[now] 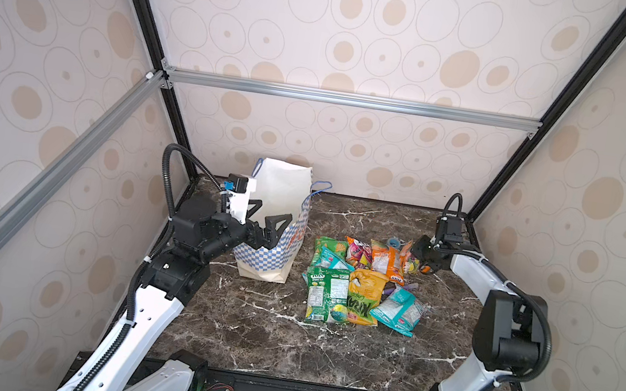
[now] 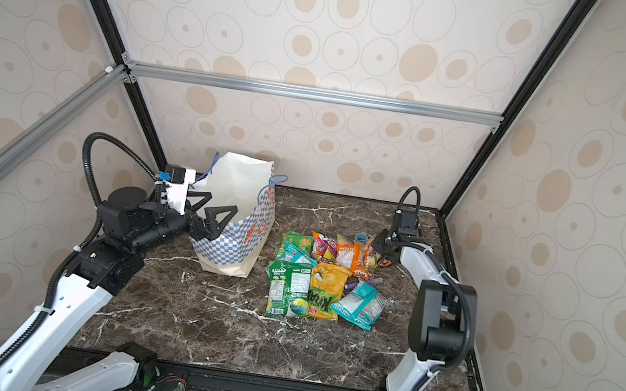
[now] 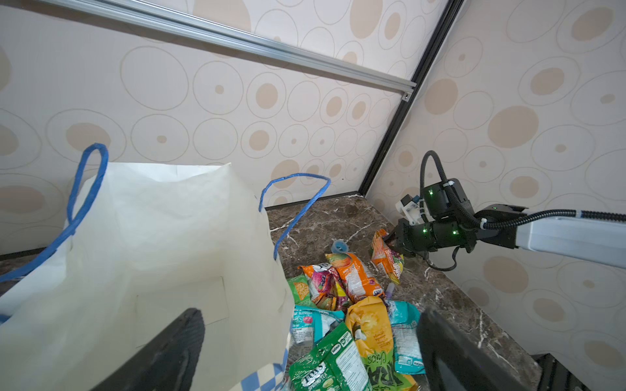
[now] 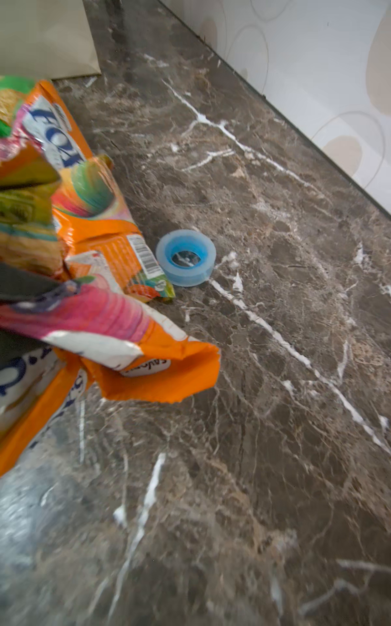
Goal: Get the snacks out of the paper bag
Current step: 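Drop the FOX'S packet on the pile while the left gripper releases the bag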
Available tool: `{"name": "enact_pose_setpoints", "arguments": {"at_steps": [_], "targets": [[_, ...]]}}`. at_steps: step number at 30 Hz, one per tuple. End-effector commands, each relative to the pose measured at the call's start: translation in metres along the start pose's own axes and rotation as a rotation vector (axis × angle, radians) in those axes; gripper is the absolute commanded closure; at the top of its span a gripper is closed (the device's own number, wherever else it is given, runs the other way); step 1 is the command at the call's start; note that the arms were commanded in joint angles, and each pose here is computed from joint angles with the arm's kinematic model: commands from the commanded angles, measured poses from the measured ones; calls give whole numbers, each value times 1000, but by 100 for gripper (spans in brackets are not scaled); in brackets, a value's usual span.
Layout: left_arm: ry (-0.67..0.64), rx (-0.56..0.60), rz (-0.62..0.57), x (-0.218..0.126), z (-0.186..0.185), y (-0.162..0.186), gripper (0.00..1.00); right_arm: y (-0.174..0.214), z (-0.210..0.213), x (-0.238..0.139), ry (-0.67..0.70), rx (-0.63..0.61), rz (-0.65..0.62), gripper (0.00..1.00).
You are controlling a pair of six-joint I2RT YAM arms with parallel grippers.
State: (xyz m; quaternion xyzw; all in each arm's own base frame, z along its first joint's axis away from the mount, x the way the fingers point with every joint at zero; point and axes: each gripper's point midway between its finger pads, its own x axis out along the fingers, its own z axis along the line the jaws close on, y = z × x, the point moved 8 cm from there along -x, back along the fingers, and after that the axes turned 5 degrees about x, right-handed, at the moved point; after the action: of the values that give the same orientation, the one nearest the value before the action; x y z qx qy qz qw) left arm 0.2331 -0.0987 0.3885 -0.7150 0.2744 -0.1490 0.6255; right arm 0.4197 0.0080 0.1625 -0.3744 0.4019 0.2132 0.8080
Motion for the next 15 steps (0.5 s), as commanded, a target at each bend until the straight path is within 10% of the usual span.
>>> {"name": "enact_pose_setpoints", "arguments": {"at_steps": [1, 7, 15], "targets": [[-108, 73, -20, -17, 3, -1, 2, -22, 9, 6, -21, 18, -71, 90], [-542, -43, -77, -47, 36, 8, 2, -24, 11, 0, -21, 62, -47, 54], [-860, -84, -172, -70, 61, 27, 2, -24, 2, -75, -12, -5, -219, 37]]}}
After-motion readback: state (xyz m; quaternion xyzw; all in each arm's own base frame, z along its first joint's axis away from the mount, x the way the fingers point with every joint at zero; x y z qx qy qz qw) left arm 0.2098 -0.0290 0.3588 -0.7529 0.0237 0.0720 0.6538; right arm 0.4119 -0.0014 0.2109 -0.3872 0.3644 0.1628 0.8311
